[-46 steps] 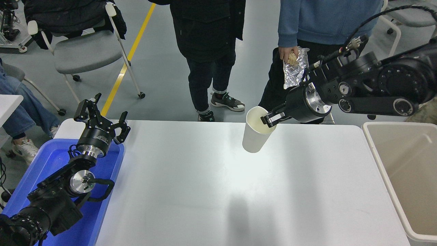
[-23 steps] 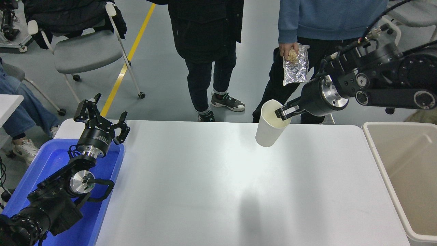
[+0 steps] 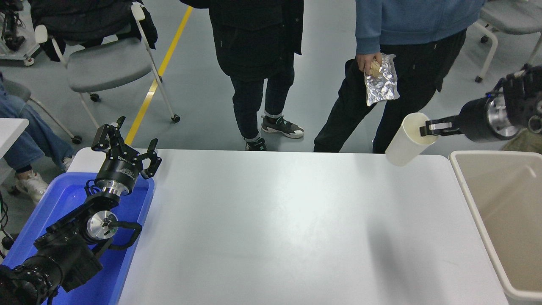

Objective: Dispose of the paper cup in the dustbin

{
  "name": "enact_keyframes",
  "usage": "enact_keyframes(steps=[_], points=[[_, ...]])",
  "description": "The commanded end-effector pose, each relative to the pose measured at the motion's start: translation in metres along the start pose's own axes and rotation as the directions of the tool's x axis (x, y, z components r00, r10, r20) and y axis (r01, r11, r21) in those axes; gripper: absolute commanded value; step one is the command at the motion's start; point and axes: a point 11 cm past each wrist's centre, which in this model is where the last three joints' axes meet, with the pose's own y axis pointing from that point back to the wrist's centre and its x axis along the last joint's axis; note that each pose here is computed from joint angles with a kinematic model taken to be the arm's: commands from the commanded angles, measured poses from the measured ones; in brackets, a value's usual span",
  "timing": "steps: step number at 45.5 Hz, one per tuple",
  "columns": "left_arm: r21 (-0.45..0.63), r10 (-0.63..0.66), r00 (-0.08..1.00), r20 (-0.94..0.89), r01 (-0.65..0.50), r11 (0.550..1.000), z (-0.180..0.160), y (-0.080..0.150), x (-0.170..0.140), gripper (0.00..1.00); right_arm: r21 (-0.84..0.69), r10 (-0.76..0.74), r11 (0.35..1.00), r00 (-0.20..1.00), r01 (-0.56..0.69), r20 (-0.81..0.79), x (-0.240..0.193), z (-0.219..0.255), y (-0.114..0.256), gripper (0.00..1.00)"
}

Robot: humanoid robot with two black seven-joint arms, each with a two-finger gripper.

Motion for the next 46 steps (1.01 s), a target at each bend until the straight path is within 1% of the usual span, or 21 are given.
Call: enact_keyframes(steps=[1,12,23,31,35,39,46], points=[[0.0,0.0,1.0,0.0,0.0,1.0,0.0,0.0,0.0,1.0,-0.165,0.04,0.986,0.99,-0.017,0.137,-0.036,0.092,0.018,0.0],[0.0,0.0,1.0,0.0,0.0,1.0,0.0,0.0,0.0,1.0,-0.25,0.095,0.968,0.964,-0.03,0.249,-0.066,0.137,0.019,0.0],[0.0,0.0,1.0,0.0,0.0,1.0,0.0,0.0,0.0,1.0,-0.379,0.159,0.925,0.932,-0.026,0.326,-0.094,0.184,0.026,0.0],[0.0,0.0,1.0,0.0,0.0,1.0,0.0,0.0,0.0,1.0,-0.45,0.25,0.892,0.868,-0.035,0.429,-0.12,0.209,0.029,0.0],[0.0,0.0,1.0,0.0,0.0,1.0,0.0,0.0,0.0,1.0,-0.472,0.28,0.881,0.854,-0.046,0.439,-0.125,0.213,0.022,0.0],[0.0,0.0,1.0,0.0,0.0,1.0,0.0,0.0,0.0,1.0,-0.498,0.306,0.866,0.831,-0.04,0.466,-0.143,0.219,0.013,0.0],[0.0,-0.001,1.0,-0.001,0.001,1.0,0.0,0.0,0.0,1.0,-0.531,0.382,0.845,0.769,-0.064,0.513,-0.166,0.222,-0.002,0.0]])
